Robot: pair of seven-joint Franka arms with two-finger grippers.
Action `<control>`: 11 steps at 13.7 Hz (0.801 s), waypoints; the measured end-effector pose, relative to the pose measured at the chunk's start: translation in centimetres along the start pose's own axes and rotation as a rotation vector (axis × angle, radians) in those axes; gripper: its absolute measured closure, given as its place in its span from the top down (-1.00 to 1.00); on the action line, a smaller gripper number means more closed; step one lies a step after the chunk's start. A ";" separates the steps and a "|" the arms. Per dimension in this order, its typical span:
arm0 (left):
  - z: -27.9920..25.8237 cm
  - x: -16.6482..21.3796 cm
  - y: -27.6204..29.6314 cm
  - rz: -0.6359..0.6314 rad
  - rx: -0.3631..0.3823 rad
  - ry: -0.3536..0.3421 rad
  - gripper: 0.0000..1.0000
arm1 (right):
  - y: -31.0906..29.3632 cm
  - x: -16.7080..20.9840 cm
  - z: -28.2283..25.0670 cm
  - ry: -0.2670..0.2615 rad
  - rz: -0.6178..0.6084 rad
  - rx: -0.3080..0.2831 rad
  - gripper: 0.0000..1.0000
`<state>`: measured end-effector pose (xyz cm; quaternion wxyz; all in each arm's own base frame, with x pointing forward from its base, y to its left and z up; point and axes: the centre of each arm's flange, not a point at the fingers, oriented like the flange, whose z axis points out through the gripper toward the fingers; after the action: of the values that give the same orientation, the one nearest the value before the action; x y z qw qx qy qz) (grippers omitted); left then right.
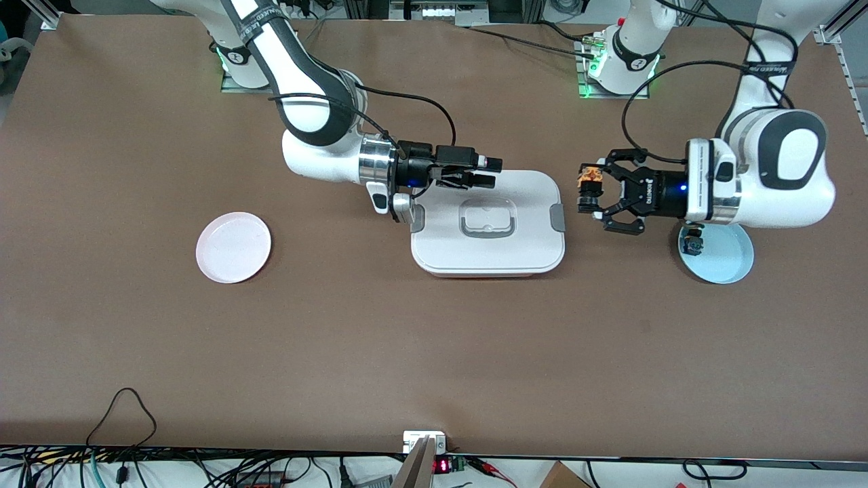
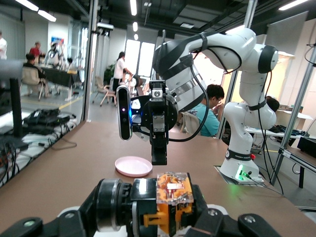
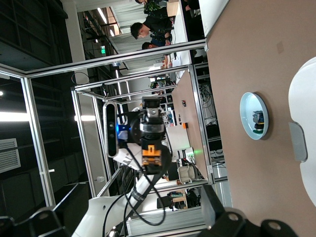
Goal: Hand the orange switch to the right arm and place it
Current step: 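Carry the orange switch toward the right gripper above the white box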
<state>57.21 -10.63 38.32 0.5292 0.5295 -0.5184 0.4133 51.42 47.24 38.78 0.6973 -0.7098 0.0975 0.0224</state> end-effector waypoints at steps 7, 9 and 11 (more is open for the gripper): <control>7.1 -3.0 -0.5 -0.019 -0.067 0.116 0.44 | 0.2 0.4 0.5 0.009 -0.004 -0.005 1.00; 8.9 -3.0 -0.4 -0.025 -0.085 0.132 0.44 | 0.6 0.2 1.1 0.016 0.004 -0.007 1.00; 10.2 -2.9 -0.3 -0.028 -0.092 0.150 0.44 | 0.9 -0.2 1.7 0.023 0.005 -0.018 1.00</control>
<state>55.99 -20.42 34.39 0.5959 0.4796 -0.4883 0.4200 51.21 48.92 37.87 0.6896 -0.7161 0.1073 0.0167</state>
